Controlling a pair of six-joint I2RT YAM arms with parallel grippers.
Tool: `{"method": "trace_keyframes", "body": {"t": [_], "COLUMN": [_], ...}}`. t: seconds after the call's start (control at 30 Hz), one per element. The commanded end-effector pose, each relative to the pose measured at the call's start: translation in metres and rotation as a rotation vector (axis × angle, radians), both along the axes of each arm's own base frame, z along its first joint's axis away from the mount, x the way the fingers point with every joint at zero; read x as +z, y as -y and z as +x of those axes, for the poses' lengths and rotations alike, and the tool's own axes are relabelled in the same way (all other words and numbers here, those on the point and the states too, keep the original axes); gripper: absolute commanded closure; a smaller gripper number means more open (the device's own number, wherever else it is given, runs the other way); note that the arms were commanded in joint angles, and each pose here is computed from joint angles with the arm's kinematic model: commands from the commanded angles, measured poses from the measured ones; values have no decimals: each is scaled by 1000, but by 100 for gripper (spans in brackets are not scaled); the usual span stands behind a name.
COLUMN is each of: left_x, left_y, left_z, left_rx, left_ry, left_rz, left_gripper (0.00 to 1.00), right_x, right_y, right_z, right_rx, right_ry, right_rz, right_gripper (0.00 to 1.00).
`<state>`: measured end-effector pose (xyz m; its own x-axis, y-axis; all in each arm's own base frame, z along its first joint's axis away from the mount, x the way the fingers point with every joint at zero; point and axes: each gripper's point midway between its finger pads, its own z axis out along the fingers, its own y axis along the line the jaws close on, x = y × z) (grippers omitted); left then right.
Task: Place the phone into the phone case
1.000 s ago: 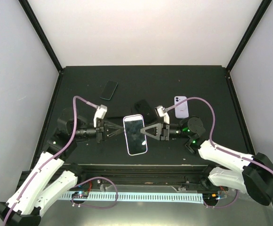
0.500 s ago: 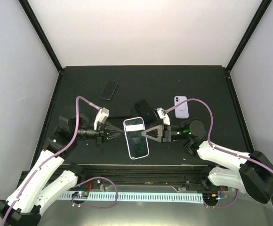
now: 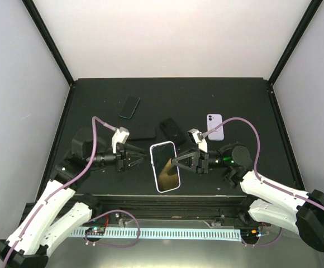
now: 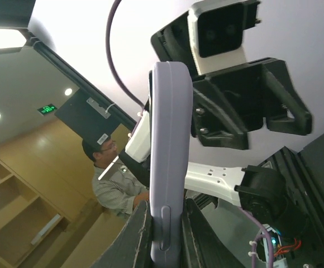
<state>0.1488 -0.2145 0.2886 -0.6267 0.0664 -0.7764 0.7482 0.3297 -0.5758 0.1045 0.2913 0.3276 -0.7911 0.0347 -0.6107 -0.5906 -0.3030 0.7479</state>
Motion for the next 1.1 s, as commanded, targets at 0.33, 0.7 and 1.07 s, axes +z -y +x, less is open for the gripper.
{"method": "trace_keyframes", "body": {"t": [0.33,0.7,1.07], "left_x": [47,43,28], "left_y": [0,8,8], "left_z": [-22,6,24], "left_rx": [-38,19,92], "left_ry": [11,-45,-89], "left_rz": [-221,-190,-128], "left_gripper": [33,33,92], "right_x": [7,-2,-12], "right_y": [-7,-15,-22], "right_z": [18,25,32], "right_rx": [-113,-112,-125], "right_ry": [85,68,68], "right_rz": [-26,-56,-102], "right_gripper": [99,99,99]}}
